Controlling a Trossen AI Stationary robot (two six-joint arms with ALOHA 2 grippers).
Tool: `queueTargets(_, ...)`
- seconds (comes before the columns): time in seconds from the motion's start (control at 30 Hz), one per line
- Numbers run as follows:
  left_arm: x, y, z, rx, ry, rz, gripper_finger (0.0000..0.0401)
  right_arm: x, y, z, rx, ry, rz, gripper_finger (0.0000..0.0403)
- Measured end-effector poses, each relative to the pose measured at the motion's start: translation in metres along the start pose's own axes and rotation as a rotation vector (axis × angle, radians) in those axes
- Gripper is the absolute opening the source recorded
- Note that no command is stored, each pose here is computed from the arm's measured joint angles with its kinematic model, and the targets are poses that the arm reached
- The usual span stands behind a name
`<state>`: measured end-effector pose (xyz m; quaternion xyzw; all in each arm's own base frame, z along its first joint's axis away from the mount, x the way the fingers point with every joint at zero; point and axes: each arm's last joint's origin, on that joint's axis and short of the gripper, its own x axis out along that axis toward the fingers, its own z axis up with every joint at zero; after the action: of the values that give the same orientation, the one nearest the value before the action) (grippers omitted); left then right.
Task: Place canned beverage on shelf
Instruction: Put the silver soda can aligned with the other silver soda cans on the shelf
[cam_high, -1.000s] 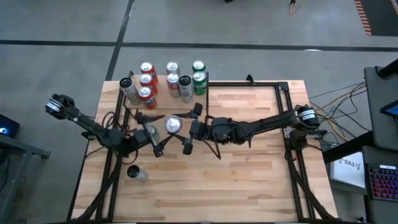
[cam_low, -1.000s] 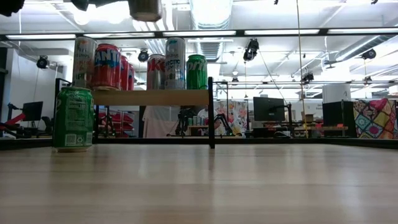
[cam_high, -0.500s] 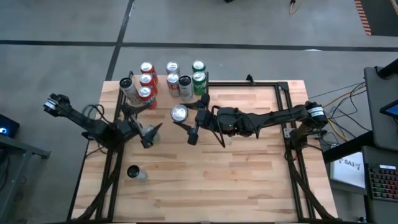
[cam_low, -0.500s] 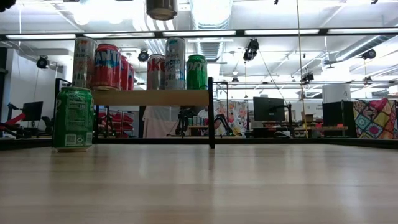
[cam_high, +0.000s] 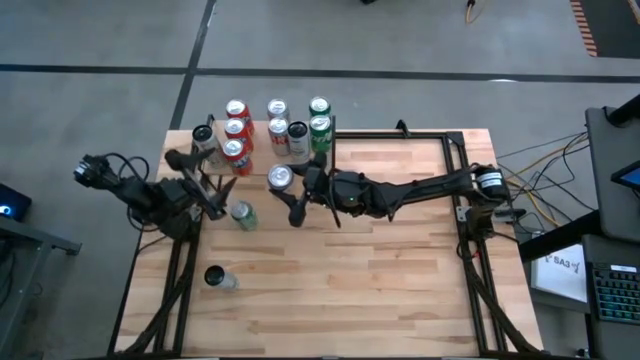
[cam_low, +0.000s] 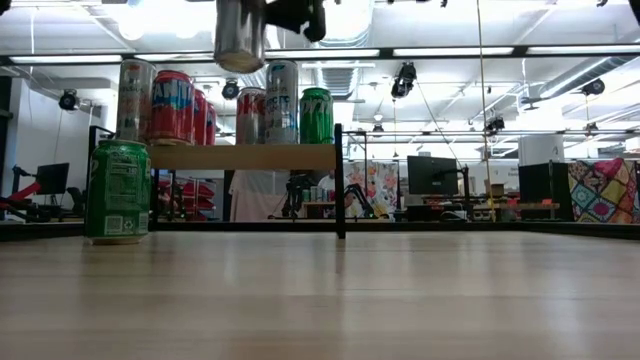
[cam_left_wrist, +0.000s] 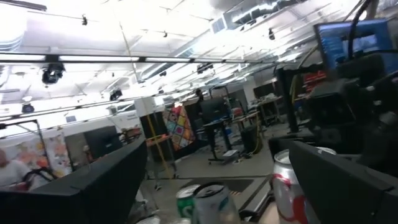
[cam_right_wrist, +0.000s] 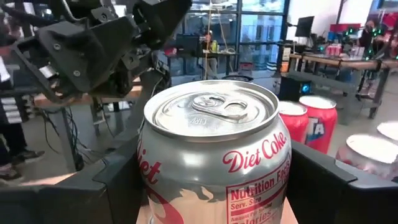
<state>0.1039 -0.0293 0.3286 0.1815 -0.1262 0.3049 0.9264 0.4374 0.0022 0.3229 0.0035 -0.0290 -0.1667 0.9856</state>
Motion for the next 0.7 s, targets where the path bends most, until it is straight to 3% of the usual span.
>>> queueTargets(0.3, -0.007, 0.022, 0.003, -0.020, -0.008, 0.052, 0.0362, 0.025, -0.007, -0.029, 0.092, 0.011, -0.046, 0.0292)
queueTargets(0.7, -0.009, 0.023, 0.001, 0.007, 0.009, 0.044, 0.0357, 0.061, -0.006, -0.045, 0.069, 0.038, -0.151, 0.0292)
